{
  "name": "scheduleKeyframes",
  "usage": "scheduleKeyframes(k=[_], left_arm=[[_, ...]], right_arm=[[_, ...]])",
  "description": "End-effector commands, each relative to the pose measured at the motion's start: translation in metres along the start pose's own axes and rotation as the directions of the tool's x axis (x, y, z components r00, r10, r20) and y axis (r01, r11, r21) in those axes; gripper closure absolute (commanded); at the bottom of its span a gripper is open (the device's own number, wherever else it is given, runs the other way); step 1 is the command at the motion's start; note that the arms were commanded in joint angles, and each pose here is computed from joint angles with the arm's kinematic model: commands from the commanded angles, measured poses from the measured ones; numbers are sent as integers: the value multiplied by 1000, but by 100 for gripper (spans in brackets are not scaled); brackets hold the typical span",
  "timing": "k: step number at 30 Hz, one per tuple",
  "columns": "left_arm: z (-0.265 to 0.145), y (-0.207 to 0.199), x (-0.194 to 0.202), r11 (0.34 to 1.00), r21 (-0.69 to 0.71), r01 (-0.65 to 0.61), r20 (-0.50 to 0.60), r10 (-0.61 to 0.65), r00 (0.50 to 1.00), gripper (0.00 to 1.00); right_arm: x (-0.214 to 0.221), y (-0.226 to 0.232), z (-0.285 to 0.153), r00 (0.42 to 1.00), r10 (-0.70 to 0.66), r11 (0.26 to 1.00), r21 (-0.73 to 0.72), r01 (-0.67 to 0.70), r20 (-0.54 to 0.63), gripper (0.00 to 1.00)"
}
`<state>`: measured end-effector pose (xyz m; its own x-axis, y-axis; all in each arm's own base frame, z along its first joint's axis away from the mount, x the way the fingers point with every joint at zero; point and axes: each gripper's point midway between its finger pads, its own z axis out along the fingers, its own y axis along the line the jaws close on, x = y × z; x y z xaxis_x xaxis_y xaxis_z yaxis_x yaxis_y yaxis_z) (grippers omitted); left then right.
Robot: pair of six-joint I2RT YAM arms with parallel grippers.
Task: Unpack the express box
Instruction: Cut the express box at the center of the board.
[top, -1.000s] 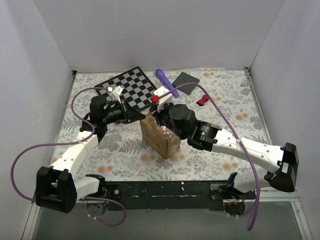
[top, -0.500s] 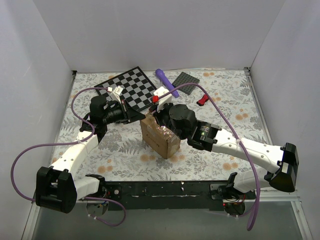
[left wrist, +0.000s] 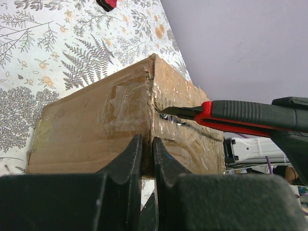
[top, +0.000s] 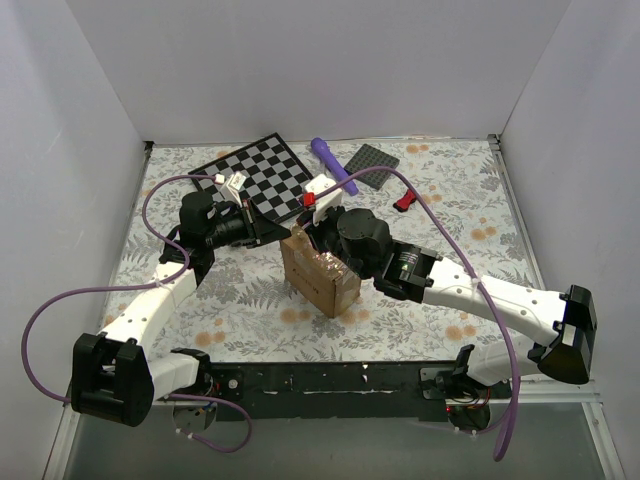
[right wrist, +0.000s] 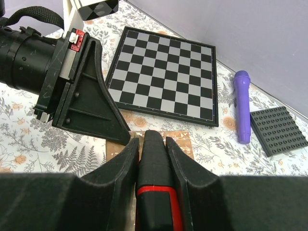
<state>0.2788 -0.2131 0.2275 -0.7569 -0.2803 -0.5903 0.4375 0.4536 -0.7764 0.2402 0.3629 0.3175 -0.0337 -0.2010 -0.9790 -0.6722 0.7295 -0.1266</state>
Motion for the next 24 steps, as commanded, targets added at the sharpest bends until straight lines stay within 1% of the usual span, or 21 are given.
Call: scheduleKeyframes(k=[1,4,9,10,12,24], left_arm=[[-4,-1,18,999,4,38,-55,-38,998,100],[-4,-1,18,999,5,38,-56,-38,998,100],[-4,-1,19,999,4,38,-55,-38,998,100],[-4,-1,18,999,4,39,-54,-38,998,100],[-4,-2,18,999,6,36,-53,-36,998,100],[-4,2,19,999,-9,42,-51,-42,998,100]], right_arm=[[-11,5,0,999,15,1000,-22,-14,34,99],[-4,5,-1,1000,6,1000,-25,-6,8,99],[-4,4,-5,1000,6,1000,-26,-5,8,99],[3,4,-5,1000,-7,1000,-28,6,-23,99],[6,6,-5,999,-11,999,-34,10,-38,99],[17,6,-13,997,-9,999,-50,6,-77,99]])
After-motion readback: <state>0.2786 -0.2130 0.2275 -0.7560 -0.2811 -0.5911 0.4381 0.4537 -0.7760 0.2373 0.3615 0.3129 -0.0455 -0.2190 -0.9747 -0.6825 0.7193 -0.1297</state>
